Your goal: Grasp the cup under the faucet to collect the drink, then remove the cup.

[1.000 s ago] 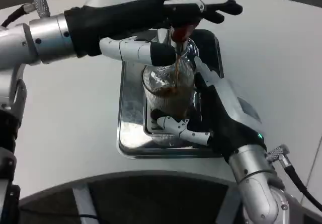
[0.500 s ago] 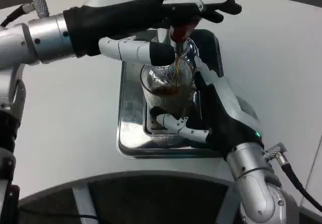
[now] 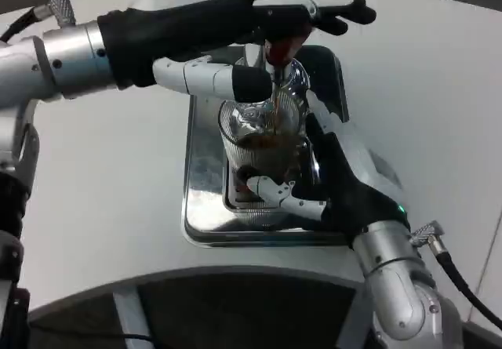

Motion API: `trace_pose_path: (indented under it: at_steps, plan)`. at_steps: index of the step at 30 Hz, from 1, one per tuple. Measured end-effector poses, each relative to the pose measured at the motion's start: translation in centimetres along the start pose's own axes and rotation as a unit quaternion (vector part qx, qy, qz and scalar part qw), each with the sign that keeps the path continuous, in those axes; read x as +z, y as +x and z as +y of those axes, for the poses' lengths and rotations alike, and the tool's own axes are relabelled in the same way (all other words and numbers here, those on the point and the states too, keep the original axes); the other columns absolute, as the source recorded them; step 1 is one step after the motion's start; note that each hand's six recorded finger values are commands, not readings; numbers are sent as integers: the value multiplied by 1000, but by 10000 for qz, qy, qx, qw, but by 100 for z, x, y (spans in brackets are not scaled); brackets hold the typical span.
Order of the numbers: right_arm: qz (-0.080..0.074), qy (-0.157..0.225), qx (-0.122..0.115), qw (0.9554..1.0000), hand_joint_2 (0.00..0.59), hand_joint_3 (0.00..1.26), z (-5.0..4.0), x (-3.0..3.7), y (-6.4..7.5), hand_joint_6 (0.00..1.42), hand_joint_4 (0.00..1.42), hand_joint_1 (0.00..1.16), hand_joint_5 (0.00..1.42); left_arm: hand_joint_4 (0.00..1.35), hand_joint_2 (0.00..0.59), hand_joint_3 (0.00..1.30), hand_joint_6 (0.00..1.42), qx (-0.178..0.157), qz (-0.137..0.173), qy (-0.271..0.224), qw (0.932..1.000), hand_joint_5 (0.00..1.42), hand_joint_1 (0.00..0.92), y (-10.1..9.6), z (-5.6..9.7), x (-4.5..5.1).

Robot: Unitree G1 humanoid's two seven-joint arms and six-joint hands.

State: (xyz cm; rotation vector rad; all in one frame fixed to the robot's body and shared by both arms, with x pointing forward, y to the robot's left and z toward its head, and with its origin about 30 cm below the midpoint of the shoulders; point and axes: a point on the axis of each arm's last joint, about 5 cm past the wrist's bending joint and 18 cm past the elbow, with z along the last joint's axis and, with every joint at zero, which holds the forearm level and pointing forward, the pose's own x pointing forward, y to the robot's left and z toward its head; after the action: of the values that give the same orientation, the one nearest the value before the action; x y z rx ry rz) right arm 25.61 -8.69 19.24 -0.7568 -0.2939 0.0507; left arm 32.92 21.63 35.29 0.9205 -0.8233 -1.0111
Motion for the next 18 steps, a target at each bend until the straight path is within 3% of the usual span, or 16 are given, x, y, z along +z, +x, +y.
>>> trace_pose_path:
  at_steps: [18]
  plan:
    - [36, 30, 1, 10000, 195, 0, -12, -27, 65, 0, 0, 501, 0, 0, 39, 108, 8, 9, 2, 2, 10000, 74, 0, -4, 2, 1]
